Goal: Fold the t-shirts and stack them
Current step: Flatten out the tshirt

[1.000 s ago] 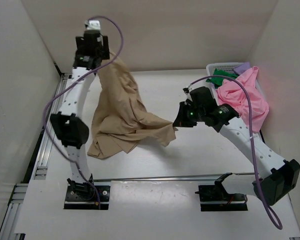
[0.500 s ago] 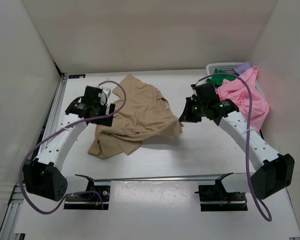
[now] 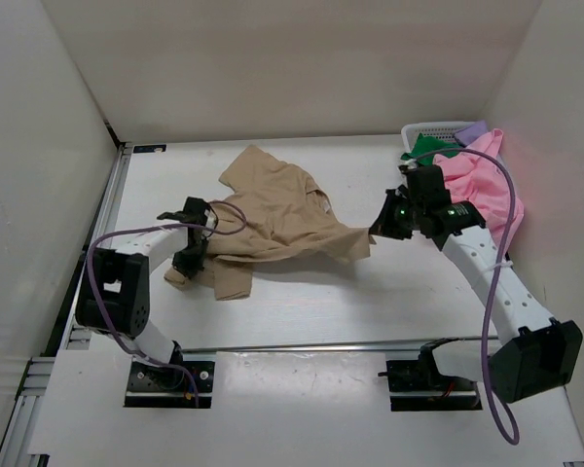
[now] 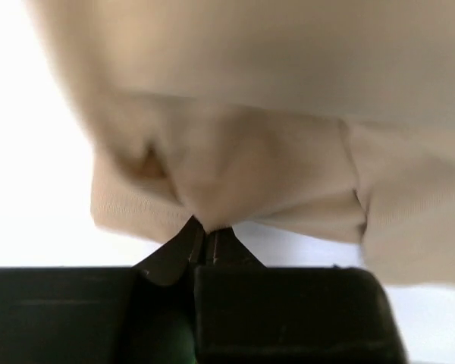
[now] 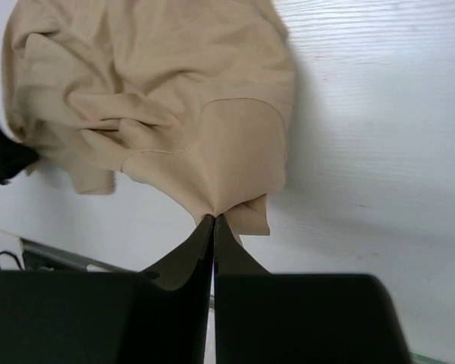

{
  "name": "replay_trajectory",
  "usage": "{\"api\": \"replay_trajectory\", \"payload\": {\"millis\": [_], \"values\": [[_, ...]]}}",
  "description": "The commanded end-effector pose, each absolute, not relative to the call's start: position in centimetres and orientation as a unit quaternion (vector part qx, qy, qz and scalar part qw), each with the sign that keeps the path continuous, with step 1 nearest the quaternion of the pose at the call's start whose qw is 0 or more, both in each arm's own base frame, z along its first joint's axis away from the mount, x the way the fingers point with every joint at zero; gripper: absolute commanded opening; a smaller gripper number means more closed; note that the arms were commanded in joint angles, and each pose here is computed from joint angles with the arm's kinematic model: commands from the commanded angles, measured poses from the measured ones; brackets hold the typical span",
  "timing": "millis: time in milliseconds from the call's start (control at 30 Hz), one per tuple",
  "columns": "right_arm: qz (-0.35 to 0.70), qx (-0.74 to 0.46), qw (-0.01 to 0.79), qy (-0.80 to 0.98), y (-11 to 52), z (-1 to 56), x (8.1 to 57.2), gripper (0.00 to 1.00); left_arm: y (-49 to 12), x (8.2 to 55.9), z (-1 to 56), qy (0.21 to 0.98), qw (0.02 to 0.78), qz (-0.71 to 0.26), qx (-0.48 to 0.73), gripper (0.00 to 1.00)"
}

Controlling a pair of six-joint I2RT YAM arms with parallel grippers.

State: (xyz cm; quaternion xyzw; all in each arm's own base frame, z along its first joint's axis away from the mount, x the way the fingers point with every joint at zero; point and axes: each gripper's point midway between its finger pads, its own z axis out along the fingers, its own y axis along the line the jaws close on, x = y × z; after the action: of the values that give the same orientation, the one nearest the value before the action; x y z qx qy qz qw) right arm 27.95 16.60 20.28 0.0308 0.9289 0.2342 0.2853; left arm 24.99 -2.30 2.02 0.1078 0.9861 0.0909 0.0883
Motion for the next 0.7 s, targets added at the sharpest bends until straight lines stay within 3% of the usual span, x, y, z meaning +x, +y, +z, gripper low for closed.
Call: {"api": "replay_trajectory", "payload": {"millis": [0,100,200,233,267,333,433,500,667], "values": [[0.212,0.046,0.307,0.927,13.8,20.1,27.6,0.0,1.1,29.7,4.8,0.971,0.17,0.159,0.054,0.1],[0.199,0.039,0.282,0.938,13.4,17.6,26.4,0.0,3.8,33.1,8.1,0.957,0.223,0.184,0.001,0.1],[0.193,0.041,0.266,0.944,13.2,15.7,25.7,0.0,6.4,36.2,12.2,0.937,0.272,0.213,-0.045,0.38],[0.191,0.042,0.26,0.946,13.1,15.1,25.5,0.0,6.9,36.8,12.8,0.934,0.278,0.218,-0.053,0.53],[0.187,0.043,0.262,0.946,13.0,14.9,25.6,0.0,7.2,37.6,14.0,0.929,0.293,0.218,-0.061,0.76],[0.175,0.052,0.255,0.949,12.5,14.0,25.3,0.0,6.8,37.3,15.7,0.925,0.315,0.204,-0.062,0.86],[0.157,0.067,0.252,0.952,11.4,13.1,25.3,0.0,3.0,34.0,14.1,0.946,0.295,0.134,-0.013,0.89],[0.154,0.074,0.249,0.953,11.0,12.8,25.3,0.0,1.6,30.2,11.4,0.97,0.222,0.101,0.012,0.89],[0.159,0.087,0.244,0.953,10.5,12.5,25.3,0.0,-1.6,26.5,7.6,0.992,0.121,-0.015,0.023,0.79]]}}
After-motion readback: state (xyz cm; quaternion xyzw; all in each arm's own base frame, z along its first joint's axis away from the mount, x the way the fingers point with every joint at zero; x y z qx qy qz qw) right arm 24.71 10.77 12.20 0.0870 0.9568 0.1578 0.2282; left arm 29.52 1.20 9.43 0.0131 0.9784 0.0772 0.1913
